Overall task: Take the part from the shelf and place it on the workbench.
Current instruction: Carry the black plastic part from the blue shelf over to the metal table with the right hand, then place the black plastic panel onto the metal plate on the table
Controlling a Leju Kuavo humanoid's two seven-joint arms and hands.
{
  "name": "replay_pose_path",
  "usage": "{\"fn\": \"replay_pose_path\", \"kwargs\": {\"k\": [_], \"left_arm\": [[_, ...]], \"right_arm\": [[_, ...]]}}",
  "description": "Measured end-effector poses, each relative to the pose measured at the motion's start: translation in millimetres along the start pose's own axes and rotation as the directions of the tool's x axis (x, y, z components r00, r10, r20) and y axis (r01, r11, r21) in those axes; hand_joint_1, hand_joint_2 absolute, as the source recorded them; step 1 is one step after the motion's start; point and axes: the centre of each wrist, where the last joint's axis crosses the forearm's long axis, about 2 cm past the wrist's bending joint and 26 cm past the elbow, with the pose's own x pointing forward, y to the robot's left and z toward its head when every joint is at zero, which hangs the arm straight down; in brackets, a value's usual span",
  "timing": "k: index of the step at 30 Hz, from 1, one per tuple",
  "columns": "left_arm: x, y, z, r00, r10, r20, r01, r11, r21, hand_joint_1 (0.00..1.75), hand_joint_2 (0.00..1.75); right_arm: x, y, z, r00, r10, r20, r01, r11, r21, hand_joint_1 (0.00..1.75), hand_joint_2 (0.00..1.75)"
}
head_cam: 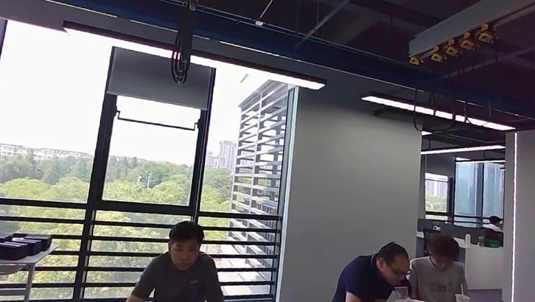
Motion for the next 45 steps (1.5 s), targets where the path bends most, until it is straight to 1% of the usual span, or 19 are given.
{"fn": "replay_pose_path", "kwargs": {"k": [19,25,45], "left_arm": [[5.8,1.7,-2.3,1.0,-0.003,0.01,0.003,1.0,0.005,0.0,1.75],[2.5,1.2,-1.1,1.0,-0.003,0.003,0.003,1.0,0.004,0.0,1.75],[3.6,1.1,-1.5,1.0,0.001,0.005,-0.001,1.0,0.007,0.0,1.75]], "right_arm": [[-0.1,-4.1,0.9,1.0,0.012,0.0,-0.012,1.0,0.003,1.75,1.75],[-1.1,-2.5,2.1,1.0,0.007,-0.005,-0.007,1.0,0.006,1.75,1.75],[-1.5,-3.7,3.5,1.0,0.005,-0.008,-0.005,1.0,0.005,1.75,1.75]]}}
